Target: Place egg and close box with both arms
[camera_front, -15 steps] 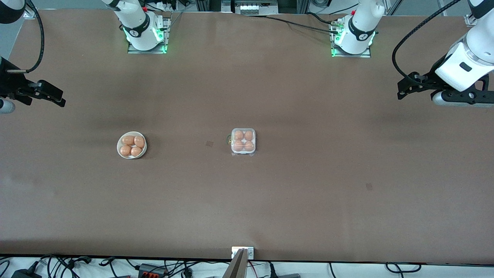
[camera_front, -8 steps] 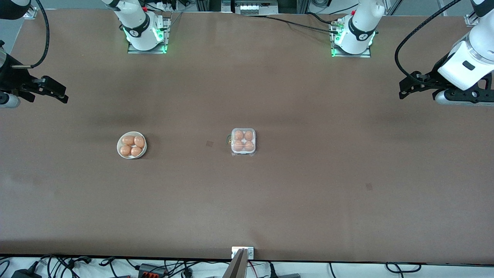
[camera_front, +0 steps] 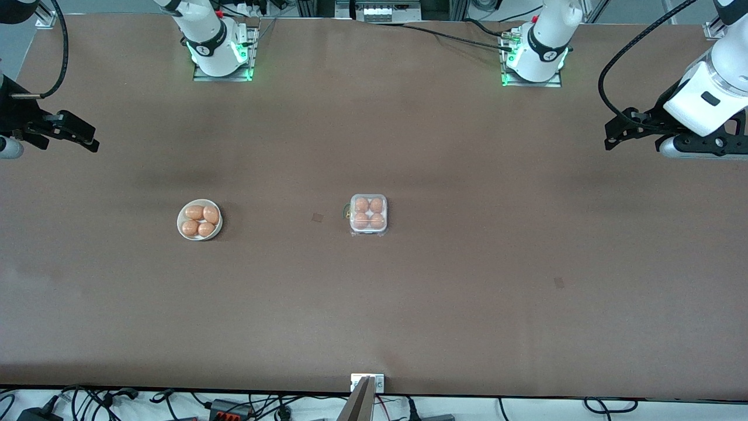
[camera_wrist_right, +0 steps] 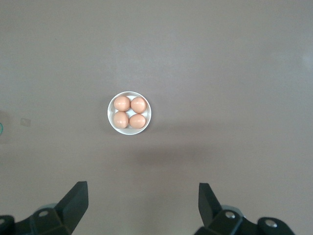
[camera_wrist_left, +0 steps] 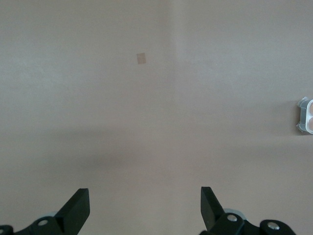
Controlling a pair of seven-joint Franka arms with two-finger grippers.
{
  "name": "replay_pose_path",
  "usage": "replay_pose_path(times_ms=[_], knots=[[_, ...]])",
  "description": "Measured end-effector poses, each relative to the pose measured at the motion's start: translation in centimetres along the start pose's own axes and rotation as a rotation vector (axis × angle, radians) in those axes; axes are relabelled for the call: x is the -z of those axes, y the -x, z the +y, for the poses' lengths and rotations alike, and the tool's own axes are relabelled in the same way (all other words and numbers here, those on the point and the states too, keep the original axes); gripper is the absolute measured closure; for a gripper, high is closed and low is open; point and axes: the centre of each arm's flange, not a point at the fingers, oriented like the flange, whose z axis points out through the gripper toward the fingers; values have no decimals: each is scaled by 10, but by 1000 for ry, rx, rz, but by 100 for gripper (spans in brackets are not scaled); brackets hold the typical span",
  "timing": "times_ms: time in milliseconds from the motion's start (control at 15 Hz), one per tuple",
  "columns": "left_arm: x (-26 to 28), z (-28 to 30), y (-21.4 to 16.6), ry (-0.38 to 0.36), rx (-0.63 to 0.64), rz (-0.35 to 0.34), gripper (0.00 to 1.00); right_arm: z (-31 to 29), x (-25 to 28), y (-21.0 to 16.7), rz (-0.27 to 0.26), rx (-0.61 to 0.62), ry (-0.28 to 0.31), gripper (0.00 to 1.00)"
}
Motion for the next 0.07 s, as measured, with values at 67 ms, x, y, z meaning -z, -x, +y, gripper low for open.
replay_pose_path(times_ms=[67], knots=[[0, 0, 0, 0, 0, 0, 0, 0, 0, 0, -1, 0, 0, 0]])
